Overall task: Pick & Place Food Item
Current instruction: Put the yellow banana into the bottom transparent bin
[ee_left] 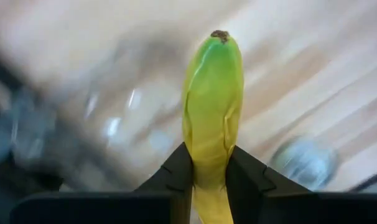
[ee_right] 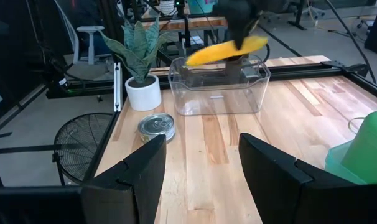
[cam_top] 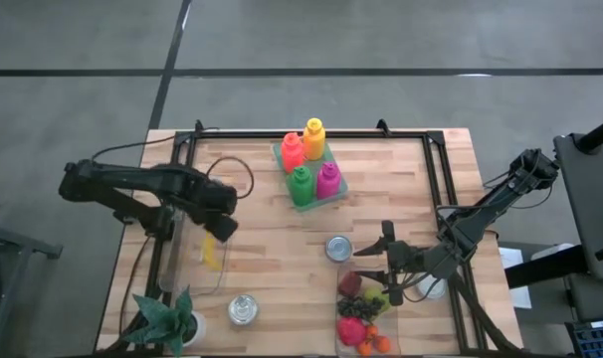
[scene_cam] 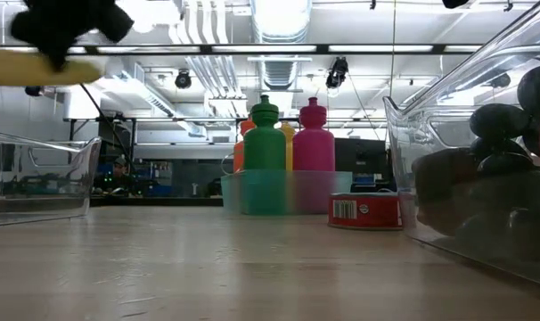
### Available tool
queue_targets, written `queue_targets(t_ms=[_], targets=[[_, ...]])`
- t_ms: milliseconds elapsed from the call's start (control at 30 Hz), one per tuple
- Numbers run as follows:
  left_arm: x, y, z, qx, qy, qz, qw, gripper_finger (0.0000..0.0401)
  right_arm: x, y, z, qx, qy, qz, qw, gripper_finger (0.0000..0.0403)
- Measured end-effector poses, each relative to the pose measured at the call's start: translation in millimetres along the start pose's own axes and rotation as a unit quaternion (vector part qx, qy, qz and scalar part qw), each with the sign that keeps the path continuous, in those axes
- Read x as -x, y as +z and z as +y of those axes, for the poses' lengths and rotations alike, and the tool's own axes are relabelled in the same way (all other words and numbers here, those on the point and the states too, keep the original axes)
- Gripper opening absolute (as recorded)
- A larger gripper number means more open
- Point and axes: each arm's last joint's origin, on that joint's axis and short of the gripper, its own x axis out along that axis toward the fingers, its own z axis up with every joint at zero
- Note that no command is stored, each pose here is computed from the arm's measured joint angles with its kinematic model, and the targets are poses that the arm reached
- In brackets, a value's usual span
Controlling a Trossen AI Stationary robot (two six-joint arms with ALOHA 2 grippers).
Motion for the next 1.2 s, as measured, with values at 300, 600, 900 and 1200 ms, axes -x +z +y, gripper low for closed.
queue_targets(t_ms=[300,600,900,1200], targets=[[40,-2,-53,-0.148,-0.175,-0.251,0.940,0.0067,0,0,0,0.000,0.000,0.000,1.000,0.0199],[35,-24,-99,-0.336,-0.298,-0.419,0.789,0.0067,0,0,0,0.000,0.001,0.000,1.000,0.0199],[-10,-36,-116,-0.332,-0.465,-0.569,0.592,0.0067,0,0,0,0.000,0.001,0.000,1.000,0.0199],[-64,-29,-149,-0.300,-0.488,-0.636,0.518,0.0067,0,0,0,0.000,0.000,0.000,1.000,0.0199]])
